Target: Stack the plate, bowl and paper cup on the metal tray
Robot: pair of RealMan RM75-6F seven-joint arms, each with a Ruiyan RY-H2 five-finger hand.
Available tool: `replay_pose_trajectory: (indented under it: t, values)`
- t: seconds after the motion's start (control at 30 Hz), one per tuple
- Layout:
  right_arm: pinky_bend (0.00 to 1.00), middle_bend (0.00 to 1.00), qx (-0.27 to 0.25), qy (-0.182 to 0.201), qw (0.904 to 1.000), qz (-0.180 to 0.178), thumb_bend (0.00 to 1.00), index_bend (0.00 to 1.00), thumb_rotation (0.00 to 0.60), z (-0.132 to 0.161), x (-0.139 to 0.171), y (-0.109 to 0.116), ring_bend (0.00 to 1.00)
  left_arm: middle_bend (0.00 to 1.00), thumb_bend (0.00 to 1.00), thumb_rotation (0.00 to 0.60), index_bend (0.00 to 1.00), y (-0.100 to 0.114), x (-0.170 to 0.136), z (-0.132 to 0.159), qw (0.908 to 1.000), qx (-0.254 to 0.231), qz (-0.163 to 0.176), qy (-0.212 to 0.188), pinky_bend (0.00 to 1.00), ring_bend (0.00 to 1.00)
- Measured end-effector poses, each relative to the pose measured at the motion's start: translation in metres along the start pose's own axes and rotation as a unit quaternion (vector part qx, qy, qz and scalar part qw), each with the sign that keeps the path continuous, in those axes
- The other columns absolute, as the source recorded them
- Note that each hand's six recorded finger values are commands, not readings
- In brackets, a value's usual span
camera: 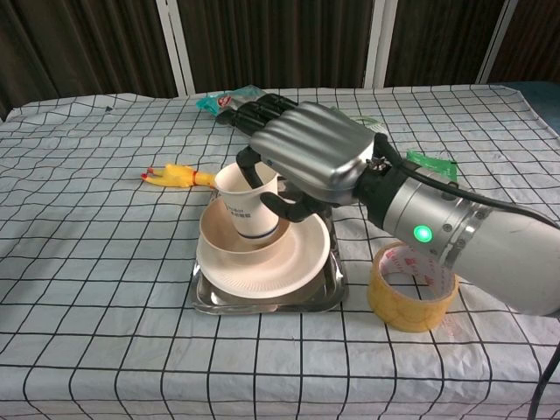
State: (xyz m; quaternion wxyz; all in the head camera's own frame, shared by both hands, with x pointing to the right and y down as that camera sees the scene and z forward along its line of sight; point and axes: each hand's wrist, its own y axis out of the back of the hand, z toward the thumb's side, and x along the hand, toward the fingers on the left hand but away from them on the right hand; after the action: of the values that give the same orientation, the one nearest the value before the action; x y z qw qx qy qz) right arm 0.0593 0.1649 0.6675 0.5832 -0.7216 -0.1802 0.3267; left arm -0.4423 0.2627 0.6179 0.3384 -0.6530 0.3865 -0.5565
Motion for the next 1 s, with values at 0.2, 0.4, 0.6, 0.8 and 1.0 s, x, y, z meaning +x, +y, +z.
replay_pose_trajectory:
  t: [0.2, 0.4, 0.6, 0.8, 1.0]
  values:
    - [0.0, 0.03, 0.012, 0.006, 0.9999, 0.007, 0.48, 0.56, 0.6, 0.003, 0.004, -0.011, 0.0, 0.07, 0.42, 0.6, 0.0, -0.001, 0.0, 0.0, 1.0, 0.0, -0.001, 0.0, 0.02, 0.0]
    - [0.0, 0.03, 0.015, 0.007, 0.9998, 0.014, 0.48, 0.54, 0.6, 0.004, 0.004, -0.02, 0.0, 0.07, 0.42, 0.6, 0.0, -0.001, 0.001, 0.0, 1.0, -0.001, -0.003, 0.0, 0.03, 0.0]
    - [0.0, 0.03, 0.017, 0.011, 0.9997, 0.017, 0.48, 0.42, 0.6, 0.006, 0.006, -0.025, 0.0, 0.07, 0.42, 0.6, 0.0, -0.001, 0.001, -0.001, 1.0, -0.001, -0.003, 0.002, 0.03, 0.0]
    - [0.0, 0.03, 0.017, 0.013, 0.9996, 0.021, 0.48, 0.24, 0.6, 0.004, 0.01, -0.026, 0.0, 0.07, 0.42, 0.6, 0.0, -0.001, 0.001, -0.001, 1.0, -0.001, -0.002, 0.002, 0.03, 0.0]
    - [0.0, 0.0, 0.005, 0.01, 0.9996, 0.025, 0.47, 0.17, 0.6, 0.0, 0.015, -0.021, 0.0, 0.07, 0.42, 0.6, 0.0, 0.0, 0.0, 0.0, 1.0, -0.001, -0.001, 0.0, 0.02, 0.0]
